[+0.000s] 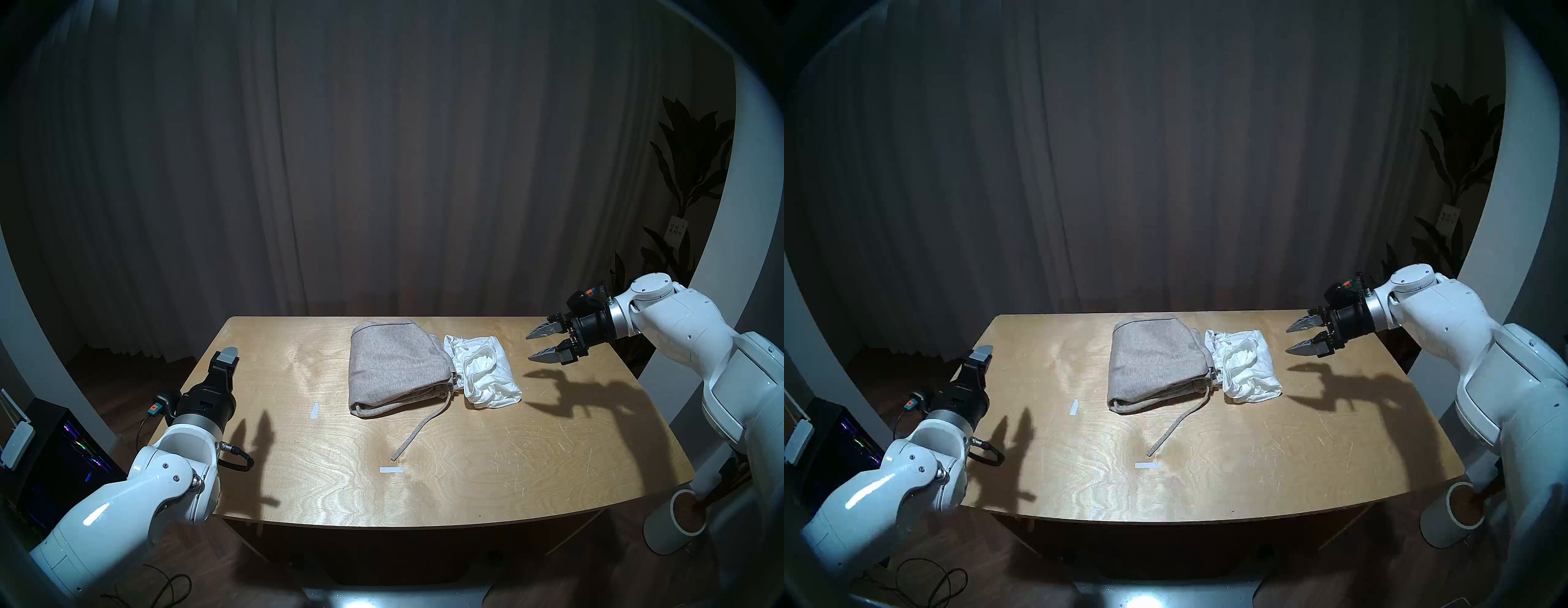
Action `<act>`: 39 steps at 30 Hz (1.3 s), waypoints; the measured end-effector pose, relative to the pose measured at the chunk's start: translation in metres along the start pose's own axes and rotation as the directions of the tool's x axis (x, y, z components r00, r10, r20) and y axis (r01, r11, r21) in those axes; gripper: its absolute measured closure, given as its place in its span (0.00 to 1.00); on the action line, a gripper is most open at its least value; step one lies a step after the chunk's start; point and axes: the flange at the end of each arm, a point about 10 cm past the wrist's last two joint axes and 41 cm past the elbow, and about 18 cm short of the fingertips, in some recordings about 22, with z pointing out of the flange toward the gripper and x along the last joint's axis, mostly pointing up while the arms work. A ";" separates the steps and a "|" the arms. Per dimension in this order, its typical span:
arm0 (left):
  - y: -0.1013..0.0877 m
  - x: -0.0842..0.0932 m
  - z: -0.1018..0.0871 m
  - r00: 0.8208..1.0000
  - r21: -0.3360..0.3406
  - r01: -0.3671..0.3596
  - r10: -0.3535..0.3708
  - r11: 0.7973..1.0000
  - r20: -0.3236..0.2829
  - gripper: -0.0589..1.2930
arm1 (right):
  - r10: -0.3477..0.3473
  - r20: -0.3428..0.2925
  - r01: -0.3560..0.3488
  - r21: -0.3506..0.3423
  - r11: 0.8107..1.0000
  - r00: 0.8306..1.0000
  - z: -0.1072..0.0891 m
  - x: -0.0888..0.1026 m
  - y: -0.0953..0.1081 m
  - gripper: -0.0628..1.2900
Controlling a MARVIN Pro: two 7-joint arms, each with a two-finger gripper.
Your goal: Fold pants twice and stack them
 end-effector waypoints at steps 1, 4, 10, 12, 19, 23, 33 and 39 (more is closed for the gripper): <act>0.000 -0.001 0.000 1.000 -0.001 -0.001 0.001 1.000 0.004 0.04 | 0.017 -0.009 -0.017 -0.004 1.000 1.000 -0.002 -0.002 0.000 0.05; 0.002 -0.004 0.000 1.000 -0.008 -0.008 0.008 1.000 0.022 0.04 | 0.107 -0.047 -0.108 -0.023 0.994 0.993 -0.011 -0.017 0.000 0.05; 0.004 -0.011 0.000 0.998 -0.016 -0.018 0.019 1.000 0.059 0.04 | 0.268 -0.098 -0.273 -0.038 0.961 0.958 -0.022 -0.049 -0.004 0.05; 0.004 -0.012 0.000 0.998 -0.016 -0.019 0.020 1.000 0.065 0.04 | 0.294 -0.104 -0.299 -0.039 0.954 0.950 -0.023 -0.054 -0.004 0.05; 0.003 -0.020 -0.001 0.994 -0.017 -0.028 0.030 0.999 0.109 0.04 | 0.446 -0.155 -0.454 -0.024 0.890 0.882 -0.024 -0.085 -0.010 0.05; 0.004 -0.024 -0.001 0.991 -0.020 -0.033 0.035 0.999 0.130 0.04 | 0.519 -0.186 -0.530 -0.008 0.848 0.834 -0.024 -0.098 -0.013 0.05; 0.004 -0.035 -0.003 0.981 -0.024 -0.043 0.047 0.999 0.186 0.04 | 0.663 -0.258 -0.692 -0.036 0.721 0.703 -0.016 -0.126 -0.013 0.05; 0.004 -0.042 -0.005 0.973 -0.027 -0.048 0.053 0.998 0.224 0.04 | 0.722 -0.292 -0.762 -0.036 0.646 0.627 -0.005 -0.135 -0.011 0.05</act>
